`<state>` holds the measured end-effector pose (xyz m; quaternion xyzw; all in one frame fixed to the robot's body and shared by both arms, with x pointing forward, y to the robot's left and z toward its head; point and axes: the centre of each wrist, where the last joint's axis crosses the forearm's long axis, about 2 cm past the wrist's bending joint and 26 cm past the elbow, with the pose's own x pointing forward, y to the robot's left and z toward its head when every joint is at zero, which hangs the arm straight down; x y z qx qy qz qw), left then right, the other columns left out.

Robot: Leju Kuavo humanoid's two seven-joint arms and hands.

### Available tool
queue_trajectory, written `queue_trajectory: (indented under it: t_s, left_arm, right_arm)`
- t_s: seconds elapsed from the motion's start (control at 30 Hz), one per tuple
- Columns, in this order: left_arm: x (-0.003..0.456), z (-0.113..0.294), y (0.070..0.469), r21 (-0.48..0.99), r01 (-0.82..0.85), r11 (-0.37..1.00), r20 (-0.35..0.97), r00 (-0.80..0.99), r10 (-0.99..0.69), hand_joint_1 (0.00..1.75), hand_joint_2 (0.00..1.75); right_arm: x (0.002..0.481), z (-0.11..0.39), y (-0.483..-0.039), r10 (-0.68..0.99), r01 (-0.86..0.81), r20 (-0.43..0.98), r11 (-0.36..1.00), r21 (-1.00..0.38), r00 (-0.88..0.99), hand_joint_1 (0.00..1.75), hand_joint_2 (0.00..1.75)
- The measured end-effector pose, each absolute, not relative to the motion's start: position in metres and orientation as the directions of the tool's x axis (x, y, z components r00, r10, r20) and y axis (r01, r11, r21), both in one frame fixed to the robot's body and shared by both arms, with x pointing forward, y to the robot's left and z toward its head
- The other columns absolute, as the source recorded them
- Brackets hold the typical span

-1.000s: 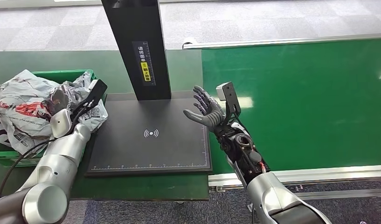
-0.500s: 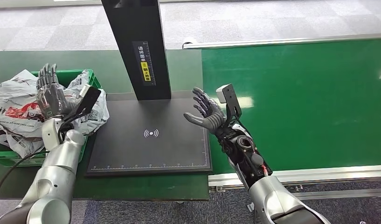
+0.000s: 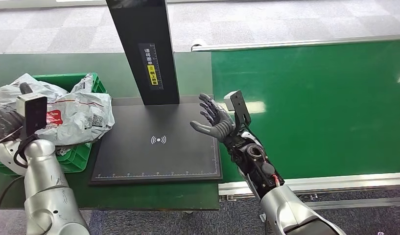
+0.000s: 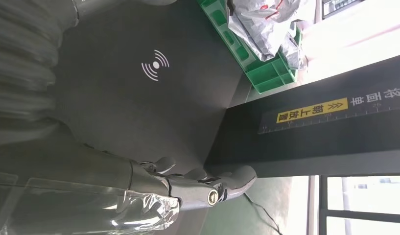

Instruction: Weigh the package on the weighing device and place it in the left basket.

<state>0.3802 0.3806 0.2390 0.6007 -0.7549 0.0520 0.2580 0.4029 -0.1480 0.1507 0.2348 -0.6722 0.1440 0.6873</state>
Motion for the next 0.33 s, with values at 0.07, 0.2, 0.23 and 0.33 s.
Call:
queue_trajectory:
  t_s: [0.07, 0.2, 0.23, 0.33]
  left_arm:
    - [0.377, 0.242, 0.381, 0.219, -0.940, 0.263, 0.446, -0.143, -0.883, 0.00, 1.75]
    - [0.373, 0.247, 0.382, 0.175, -0.950, 0.258, 0.455, -0.155, -0.877, 0.00, 1.75]
    - [0.371, 0.249, 0.382, 0.149, -0.954, 0.262, 0.463, -0.167, -0.870, 0.00, 1.75]
    - [0.367, 0.256, 0.379, 0.066, -0.957, 0.282, 0.488, -0.215, -0.846, 0.00, 1.75]
  right_arm:
    - [0.403, 0.151, -0.148, -0.117, -0.514, 0.992, 0.848, 0.129, 0.055, 0.00, 1.75]
    - [0.403, 0.151, -0.148, -0.118, -0.515, 0.992, 0.847, 0.129, 0.053, 0.00, 1.75]
    - [0.403, 0.151, -0.147, -0.120, -0.515, 0.991, 0.847, 0.129, 0.052, 0.00, 1.75]
    - [0.403, 0.151, -0.147, -0.124, -0.517, 0.991, 0.846, 0.130, 0.046, 0.00, 1.75]
